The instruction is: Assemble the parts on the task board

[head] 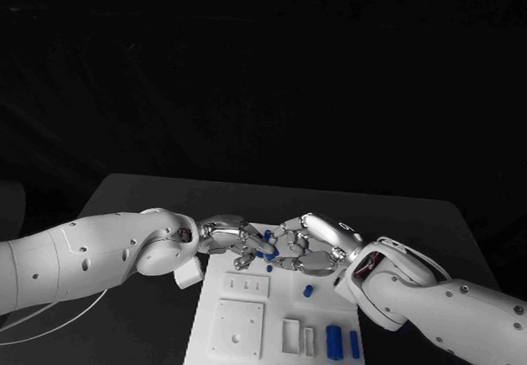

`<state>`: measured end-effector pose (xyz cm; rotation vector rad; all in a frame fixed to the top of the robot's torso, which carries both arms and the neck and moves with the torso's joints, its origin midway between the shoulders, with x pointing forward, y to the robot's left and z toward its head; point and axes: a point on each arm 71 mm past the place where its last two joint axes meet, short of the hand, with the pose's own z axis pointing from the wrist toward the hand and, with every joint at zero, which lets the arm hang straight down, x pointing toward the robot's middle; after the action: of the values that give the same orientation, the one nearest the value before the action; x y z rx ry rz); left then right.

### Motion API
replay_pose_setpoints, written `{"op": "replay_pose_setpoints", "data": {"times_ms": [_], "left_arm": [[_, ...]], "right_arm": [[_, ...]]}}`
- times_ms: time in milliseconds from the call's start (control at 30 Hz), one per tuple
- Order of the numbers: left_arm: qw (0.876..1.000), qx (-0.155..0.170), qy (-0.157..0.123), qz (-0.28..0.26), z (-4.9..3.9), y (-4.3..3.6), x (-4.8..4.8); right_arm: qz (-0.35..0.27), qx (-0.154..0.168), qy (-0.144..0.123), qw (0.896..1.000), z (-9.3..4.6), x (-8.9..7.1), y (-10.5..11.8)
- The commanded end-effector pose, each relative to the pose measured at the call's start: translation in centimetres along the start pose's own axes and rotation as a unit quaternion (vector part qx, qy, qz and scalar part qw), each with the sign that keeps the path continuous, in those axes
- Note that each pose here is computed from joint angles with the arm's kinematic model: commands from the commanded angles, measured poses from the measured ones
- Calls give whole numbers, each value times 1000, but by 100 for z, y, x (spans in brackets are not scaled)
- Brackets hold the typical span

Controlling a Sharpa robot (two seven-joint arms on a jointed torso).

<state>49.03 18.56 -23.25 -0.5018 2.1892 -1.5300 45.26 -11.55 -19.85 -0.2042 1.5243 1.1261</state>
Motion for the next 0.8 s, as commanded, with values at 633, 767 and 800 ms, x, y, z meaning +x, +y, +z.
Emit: {"op": "replay_pose_setpoints", "data": {"times_ms": [633,767,800], "left_arm": [[1000,6,9,-11,19,-27,37],[1000,5,8,-13,19,-25,36],[1000,4,7,-13,18,-23,35]], "right_arm": [[-29,-6,7,1000,23,37,22],[-30,-7,7,999,24,39,27],[-30,-8,7,999,24,38,29]]}}
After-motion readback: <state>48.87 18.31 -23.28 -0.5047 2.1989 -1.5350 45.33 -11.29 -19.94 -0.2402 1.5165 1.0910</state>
